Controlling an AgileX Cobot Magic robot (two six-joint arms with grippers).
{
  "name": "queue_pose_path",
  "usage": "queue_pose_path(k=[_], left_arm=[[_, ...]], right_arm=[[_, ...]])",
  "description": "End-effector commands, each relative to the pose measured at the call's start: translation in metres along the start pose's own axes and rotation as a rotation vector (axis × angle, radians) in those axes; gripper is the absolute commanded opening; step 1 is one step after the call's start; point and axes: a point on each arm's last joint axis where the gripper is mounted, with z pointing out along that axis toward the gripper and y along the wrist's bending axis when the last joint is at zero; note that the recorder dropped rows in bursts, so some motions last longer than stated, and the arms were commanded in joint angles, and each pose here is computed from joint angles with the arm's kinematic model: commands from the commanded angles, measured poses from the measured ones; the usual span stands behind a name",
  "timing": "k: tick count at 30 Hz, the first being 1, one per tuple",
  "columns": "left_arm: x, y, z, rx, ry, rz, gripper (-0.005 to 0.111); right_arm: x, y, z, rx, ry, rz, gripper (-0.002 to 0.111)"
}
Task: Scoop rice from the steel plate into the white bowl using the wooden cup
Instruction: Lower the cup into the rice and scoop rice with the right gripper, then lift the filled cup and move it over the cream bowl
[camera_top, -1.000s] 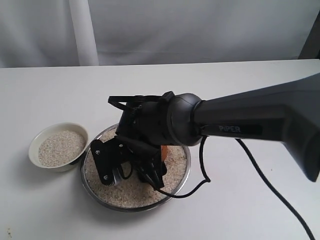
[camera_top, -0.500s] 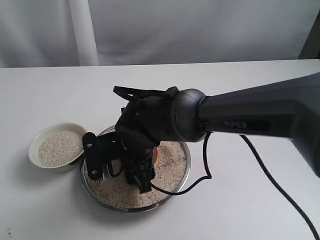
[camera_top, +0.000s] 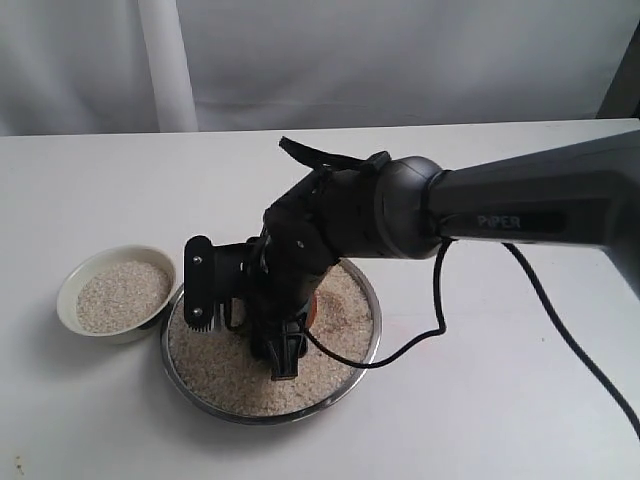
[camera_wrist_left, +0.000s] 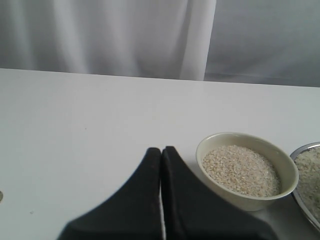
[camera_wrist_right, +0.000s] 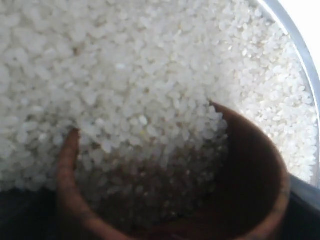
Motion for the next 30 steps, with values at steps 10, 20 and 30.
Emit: queue_pose_path(k=[10, 20, 30], left_arm=[[-0.001, 0.000, 0.000, 0.008, -0.010, -0.002, 0.000], [-0.001, 0.000, 0.000, 0.008, -0.010, -0.002, 0.000], [-0.001, 0.000, 0.000, 0.008, -0.010, -0.002, 0.000]], right_arm=[[0.021, -0.008, -0.036, 0.145, -0.170, 0.139, 0.000], [0.021, -0.013, -0.055, 0.182, -0.210, 0.180, 0.000], [0.020, -0.013, -0.055, 0.173, -0.224, 0.217, 0.000]])
